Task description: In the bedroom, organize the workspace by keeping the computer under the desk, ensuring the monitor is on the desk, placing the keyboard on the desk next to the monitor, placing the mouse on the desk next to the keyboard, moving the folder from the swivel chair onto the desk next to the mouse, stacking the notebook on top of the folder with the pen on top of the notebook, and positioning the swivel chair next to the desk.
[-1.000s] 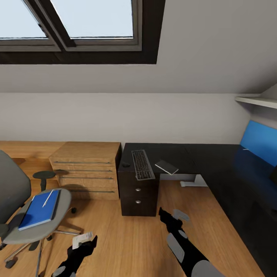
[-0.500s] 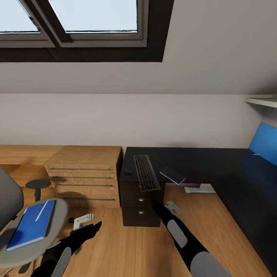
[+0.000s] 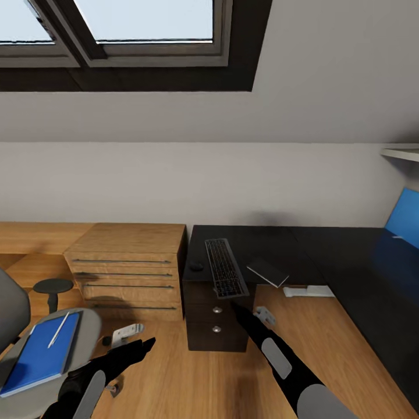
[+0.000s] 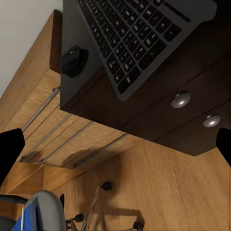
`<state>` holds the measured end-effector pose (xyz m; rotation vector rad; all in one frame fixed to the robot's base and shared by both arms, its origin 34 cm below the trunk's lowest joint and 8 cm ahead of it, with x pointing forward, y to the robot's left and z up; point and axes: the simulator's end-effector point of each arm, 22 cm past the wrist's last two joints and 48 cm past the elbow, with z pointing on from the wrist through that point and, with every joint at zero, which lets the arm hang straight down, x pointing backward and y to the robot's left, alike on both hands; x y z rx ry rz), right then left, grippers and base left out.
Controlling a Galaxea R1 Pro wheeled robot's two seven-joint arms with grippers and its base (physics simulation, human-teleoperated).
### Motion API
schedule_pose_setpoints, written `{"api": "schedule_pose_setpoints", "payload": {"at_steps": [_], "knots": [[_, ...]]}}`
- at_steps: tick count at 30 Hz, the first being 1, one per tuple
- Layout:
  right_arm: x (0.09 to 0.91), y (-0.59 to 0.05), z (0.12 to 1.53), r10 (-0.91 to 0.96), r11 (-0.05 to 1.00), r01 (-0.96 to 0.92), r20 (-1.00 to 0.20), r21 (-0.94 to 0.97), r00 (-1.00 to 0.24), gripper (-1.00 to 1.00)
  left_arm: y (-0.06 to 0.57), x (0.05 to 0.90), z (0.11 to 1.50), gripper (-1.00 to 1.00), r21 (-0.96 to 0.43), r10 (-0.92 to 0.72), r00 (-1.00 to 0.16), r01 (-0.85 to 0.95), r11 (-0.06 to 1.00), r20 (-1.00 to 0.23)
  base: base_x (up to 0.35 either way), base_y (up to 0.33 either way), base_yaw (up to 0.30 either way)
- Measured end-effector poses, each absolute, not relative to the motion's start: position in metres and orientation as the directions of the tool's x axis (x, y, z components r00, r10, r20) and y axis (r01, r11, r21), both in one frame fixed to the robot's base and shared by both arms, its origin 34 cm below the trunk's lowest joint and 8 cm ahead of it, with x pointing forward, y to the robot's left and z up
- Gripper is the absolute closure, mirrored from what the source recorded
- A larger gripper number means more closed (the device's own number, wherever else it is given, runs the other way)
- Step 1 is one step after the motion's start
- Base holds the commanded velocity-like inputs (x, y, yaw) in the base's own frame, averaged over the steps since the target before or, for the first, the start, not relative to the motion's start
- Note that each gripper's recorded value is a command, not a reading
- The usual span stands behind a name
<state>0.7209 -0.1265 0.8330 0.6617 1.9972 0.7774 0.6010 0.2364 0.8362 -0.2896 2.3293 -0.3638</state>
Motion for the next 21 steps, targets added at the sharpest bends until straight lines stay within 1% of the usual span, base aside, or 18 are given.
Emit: {"api": "schedule_pose_setpoints", "payload": {"at_steps": [5,16,18,21], "knots": [[0.731,-0.15,0.836,0.705,0.684,0.162,-0.587,0.712,-0.397,-1.0,0.233,0.6,0.833,-1.0,-0.344,-0.304,-0.708,-0.092,0.934,-0.637,0.001,0.001,0.0],[0.736,-0.173,0.821,0.704,0.697,0.184,-0.612,0.693,-0.361,-1.0,0.234,0.602,0.82,-1.0,-0.341,-0.302,-0.709,-0.092,0.935,-0.637,0.0,0.0,0.0],[0.736,-0.168,0.824,0.712,0.682,0.151,-0.603,0.716,-0.359,-1.0,0.234,0.602,0.817,-1.0,-0.341,-0.302,-0.709,-0.092,0.935,-0.637,0.0,0.0,0.0],[0.733,-0.167,0.819,0.754,0.623,0.126,-0.55,0.772,-0.358,-1.0,0.234,0.602,0.813,-1.0,-0.341,-0.302,-0.709,-0.092,0.936,-0.637,0.0,0.0,0.0]]}}
